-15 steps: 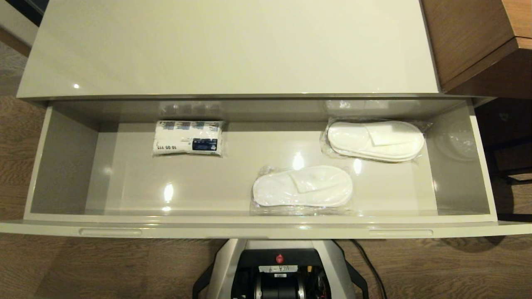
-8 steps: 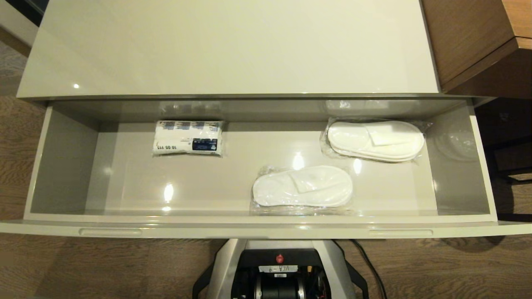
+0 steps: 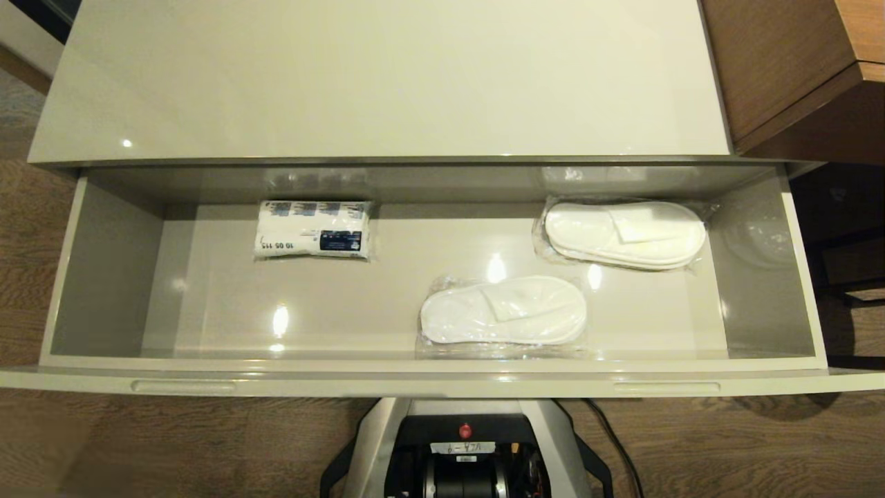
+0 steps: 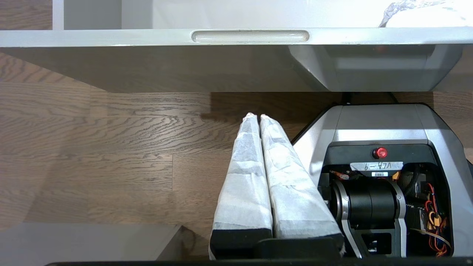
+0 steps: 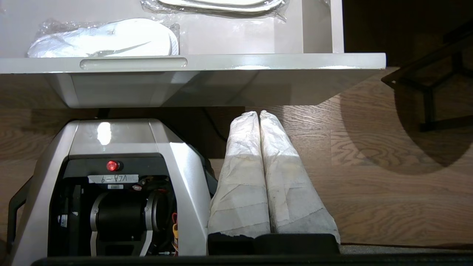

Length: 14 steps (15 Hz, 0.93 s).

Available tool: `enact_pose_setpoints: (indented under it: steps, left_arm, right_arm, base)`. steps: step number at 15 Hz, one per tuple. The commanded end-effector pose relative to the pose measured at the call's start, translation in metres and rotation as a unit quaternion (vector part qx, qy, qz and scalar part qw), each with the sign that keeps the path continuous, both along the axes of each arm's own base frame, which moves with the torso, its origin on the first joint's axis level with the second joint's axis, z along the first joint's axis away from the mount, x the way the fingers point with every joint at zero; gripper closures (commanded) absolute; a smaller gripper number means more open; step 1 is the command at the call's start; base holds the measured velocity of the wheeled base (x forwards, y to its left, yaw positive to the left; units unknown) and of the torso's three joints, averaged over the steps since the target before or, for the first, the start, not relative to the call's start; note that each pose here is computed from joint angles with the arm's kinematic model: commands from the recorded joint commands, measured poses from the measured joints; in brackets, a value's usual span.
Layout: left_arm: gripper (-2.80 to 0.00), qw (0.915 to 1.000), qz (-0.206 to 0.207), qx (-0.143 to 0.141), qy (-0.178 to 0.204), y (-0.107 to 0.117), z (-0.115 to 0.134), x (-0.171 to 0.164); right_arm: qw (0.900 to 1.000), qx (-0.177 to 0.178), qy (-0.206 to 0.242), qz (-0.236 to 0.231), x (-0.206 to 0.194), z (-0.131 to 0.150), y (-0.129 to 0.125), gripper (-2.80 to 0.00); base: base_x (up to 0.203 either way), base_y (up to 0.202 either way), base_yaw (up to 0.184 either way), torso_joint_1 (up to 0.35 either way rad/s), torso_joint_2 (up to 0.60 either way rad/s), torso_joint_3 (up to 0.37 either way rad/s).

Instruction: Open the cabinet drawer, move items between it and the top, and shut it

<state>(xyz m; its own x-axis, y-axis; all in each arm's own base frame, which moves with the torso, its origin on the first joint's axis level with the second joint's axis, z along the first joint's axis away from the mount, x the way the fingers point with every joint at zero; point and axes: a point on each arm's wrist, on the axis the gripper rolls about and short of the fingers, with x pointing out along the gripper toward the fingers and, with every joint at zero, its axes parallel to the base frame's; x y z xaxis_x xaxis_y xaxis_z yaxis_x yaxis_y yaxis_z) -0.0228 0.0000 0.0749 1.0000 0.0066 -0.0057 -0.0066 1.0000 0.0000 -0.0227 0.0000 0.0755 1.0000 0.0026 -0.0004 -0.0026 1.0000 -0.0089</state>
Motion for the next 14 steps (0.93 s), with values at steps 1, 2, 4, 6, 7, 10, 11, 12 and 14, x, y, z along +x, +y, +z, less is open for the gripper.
enact_pose_setpoints:
  steps: [1,2,4,6,7,10,11,12,14]
  left_arm:
    - [0.00,1.0000,0.001,0.000,0.001,0.0000,0.0000,0.0001]
    - [0.00,1.0000,0.001,0.000,0.001,0.0000,0.0000,0.0001]
    - [0.00,1.0000,0.001,0.000,0.001,0.0000,0.0000,0.0001]
    - [0.00,1.0000,0.001,0.000,0.001,0.0000,0.0000,0.0001]
    - [0.00,1.0000,0.001,0.000,0.001,0.0000,0.0000,0.0001]
    - [0.00,1.0000,0.001,0.000,0.001,0.0000,0.0000,0.0001]
    - [0.00,1.0000,0.001,0.000,0.001,0.0000,0.0000,0.0001]
    - [0.00,1.0000,0.001,0.001,0.001,0.0000,0.0000,0.0001]
    - [0.00,1.0000,0.001,0.001,0.001,0.0000,0.0000,0.0001]
  right_arm:
    - [1.000,0.000,0.001,-0.001,0.0002,-0.0005,0.0000,0.00]
    - [1.000,0.000,0.001,-0.001,0.0002,-0.0005,0.0000,0.00]
    - [1.000,0.000,0.001,-0.001,0.0002,-0.0005,0.0000,0.00]
    - [1.000,0.000,0.001,0.000,0.0002,-0.0005,0.0000,0.00]
    - [1.000,0.000,0.001,-0.001,0.0002,-0.0005,0.0000,0.00]
    - [1.000,0.000,0.001,-0.001,0.0002,-0.0005,0.0000,0.00]
    - [1.000,0.000,0.001,-0.001,0.0002,-0.0005,0.0000,0.00]
    - [1.000,0.000,0.001,0.000,0.0002,-0.0005,0.0000,0.00]
    - [1.000,0.000,0.001,-0.001,0.0002,-0.0003,0.0000,0.00]
  base:
    - [0.000,0.000,0.000,0.000,0.00,0.000]
    - [0.000,0.000,0.000,0.000,0.00,0.000]
    - [0.000,0.000,0.000,0.000,0.00,0.000]
    - [0.000,0.000,0.000,0.000,0.00,0.000]
    - [0.000,0.000,0.000,0.000,0.00,0.000]
    - [0.000,0.000,0.000,0.000,0.00,0.000]
    - [0.000,0.000,0.000,0.000,0.00,0.000]
    - [0.000,0.000,0.000,0.000,0.00,0.000]
    - [0.000,0.000,0.000,0.000,0.00,0.000]
